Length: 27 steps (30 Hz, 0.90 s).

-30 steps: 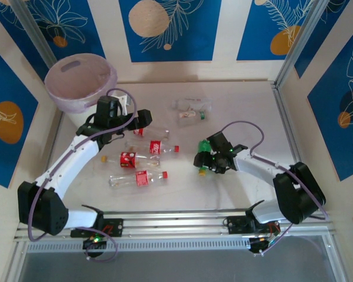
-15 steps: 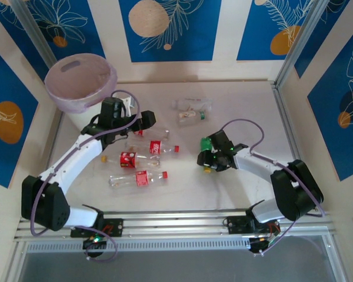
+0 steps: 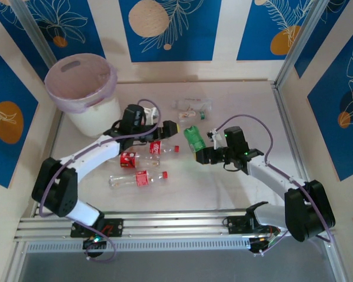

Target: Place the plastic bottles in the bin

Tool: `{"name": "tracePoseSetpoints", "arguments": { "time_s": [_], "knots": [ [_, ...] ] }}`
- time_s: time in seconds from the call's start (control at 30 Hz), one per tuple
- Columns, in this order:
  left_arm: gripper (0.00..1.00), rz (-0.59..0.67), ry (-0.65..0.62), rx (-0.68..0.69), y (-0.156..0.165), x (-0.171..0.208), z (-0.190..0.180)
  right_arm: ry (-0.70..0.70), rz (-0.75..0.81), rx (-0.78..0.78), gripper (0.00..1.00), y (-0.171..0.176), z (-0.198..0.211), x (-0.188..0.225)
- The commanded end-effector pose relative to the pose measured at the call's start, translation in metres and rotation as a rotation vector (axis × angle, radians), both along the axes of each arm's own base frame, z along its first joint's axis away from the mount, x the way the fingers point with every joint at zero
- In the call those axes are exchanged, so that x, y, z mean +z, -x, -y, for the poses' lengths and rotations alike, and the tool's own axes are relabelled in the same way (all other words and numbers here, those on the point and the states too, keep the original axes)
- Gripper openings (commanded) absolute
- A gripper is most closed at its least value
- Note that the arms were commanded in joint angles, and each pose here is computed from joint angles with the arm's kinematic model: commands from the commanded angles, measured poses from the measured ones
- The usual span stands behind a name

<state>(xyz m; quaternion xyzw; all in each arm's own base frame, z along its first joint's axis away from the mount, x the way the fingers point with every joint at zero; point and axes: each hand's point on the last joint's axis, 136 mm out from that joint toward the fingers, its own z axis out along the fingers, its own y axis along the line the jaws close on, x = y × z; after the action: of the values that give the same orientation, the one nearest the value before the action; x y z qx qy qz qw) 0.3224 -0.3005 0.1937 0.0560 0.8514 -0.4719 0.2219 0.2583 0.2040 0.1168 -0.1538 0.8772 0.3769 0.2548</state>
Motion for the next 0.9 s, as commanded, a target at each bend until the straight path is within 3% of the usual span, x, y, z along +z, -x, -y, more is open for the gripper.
{"name": "tracePoseSetpoints", "arguments": {
  "time_s": [0.0, 0.43, 0.87],
  "knots": [
    [1.00, 0.016, 0.090, -0.066, 0.007, 0.010, 0.025, -0.100, 0.079, 0.128, 0.54, 0.007, -0.014, 0.024],
    [1.00, -0.043, 0.173, -0.087, 0.007, -0.007, 0.073, -0.102, 0.082, 0.091, 0.53, -0.003, -0.020, 0.022],
    [0.70, -0.061, 0.159, -0.064, 0.000, -0.015, 0.077, -0.095, 0.082, 0.081, 0.53, -0.007, -0.022, 0.016]
  ]
}}
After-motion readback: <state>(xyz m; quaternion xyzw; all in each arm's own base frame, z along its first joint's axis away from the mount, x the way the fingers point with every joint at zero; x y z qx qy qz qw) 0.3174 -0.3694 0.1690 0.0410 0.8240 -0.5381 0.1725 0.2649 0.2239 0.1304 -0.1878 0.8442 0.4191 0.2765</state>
